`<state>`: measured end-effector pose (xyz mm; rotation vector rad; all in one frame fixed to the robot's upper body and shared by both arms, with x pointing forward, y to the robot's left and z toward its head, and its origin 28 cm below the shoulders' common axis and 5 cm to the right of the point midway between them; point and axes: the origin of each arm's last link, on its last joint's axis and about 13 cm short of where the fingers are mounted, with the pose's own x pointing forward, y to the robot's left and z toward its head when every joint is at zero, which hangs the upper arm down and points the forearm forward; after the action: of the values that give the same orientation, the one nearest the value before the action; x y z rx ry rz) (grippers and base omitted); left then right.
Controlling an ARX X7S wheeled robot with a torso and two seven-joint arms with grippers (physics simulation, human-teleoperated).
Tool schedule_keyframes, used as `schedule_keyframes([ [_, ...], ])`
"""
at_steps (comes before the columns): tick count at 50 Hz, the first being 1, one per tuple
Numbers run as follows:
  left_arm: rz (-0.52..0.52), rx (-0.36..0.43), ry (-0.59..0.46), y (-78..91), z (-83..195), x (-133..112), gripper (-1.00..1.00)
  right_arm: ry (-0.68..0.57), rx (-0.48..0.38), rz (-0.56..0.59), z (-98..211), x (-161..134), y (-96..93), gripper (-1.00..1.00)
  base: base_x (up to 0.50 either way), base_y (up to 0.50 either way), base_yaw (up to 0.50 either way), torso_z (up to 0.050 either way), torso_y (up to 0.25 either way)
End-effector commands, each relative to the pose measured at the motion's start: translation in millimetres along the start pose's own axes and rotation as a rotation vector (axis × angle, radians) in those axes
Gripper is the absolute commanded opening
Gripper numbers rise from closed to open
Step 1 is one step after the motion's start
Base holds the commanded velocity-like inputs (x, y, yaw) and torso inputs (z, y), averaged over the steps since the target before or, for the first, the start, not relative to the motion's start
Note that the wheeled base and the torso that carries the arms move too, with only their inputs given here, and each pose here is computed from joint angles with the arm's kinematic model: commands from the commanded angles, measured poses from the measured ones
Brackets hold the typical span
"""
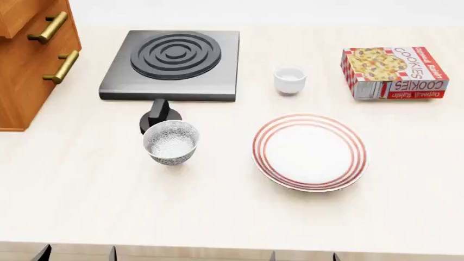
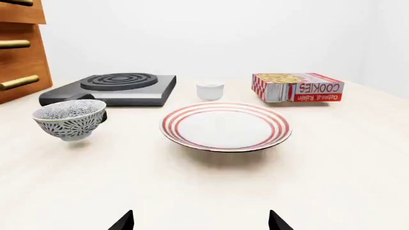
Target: Pick the akita bowl on the wooden cabinet and place it on the plate.
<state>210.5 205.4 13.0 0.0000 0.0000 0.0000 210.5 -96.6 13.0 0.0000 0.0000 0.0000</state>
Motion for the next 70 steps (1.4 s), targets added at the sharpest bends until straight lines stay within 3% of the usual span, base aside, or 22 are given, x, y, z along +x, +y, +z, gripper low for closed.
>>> schedule_keyframes([
  [1,0.000,0.000,0.000,0.2,-0.1,0.2,1.00,-0.002,-0.001,0.002,0.1,-0.6,0.6,1.00,0.00,0.00,0.00,0.000,0.000],
  [34,0.011,-0.004,-0.038,1.6,3.6,-1.5,1.00,-0.005,0.026,-0.016,-1.4,2.8,-0.3,1.00,0.00,0.00,0.00,0.001,0.000],
  [70,0.010,0.005,-0.029,0.4,2.8,-0.8,1.00,0.002,0.004,-0.015,-2.0,3.9,0.9,1.00,0.00,0.00,0.00,0.049,0.000],
])
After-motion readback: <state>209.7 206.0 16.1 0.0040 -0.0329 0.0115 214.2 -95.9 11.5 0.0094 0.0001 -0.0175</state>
